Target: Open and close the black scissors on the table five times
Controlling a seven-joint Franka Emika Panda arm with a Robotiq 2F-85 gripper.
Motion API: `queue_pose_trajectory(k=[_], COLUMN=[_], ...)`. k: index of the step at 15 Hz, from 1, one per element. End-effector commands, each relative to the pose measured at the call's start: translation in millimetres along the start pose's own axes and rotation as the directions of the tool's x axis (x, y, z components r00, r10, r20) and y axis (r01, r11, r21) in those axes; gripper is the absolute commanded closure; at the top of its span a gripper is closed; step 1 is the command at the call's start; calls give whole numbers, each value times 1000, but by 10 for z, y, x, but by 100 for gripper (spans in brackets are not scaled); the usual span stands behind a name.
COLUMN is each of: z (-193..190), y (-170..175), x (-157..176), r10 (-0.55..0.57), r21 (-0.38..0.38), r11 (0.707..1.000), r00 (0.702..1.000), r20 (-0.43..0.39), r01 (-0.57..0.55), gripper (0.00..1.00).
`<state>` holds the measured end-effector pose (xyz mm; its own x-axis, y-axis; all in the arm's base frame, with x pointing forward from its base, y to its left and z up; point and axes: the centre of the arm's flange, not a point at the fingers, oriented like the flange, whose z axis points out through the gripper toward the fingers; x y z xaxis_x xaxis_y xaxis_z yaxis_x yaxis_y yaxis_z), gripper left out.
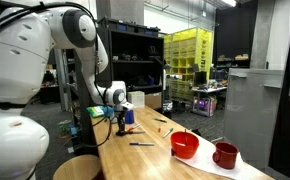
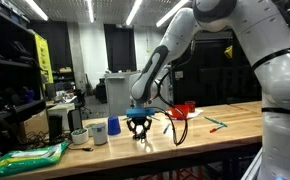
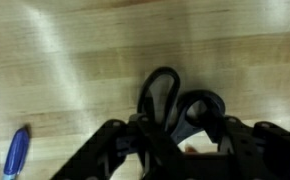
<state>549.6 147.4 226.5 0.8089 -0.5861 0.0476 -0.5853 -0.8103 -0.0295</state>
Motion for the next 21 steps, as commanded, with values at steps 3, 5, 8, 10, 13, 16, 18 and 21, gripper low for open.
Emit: queue_pose_trajectory(k=[3,5,8,10,13,16,18,21], z=[-25,-27,-24,-24,-25,-22,-26,-29], y=[7,9,17,17,14,17,14,10], x=[-39,-39,-33,-36,-39,-40,-40,-43], r10=[-14,-15,-17,-18,-25,-28,-29,-32], r21=[7,8,10,10,11,11,11,8], r11=[1000,1000,1000,1000,1000,1000,1000,999], r00=[1000,1000,999,999,999,999,999,999], r20=[20,23,27,29,28,28,27,29], r01=[14,15,16,18,25,27,29,32], gripper=[6,0,0,27,48,72,87,94])
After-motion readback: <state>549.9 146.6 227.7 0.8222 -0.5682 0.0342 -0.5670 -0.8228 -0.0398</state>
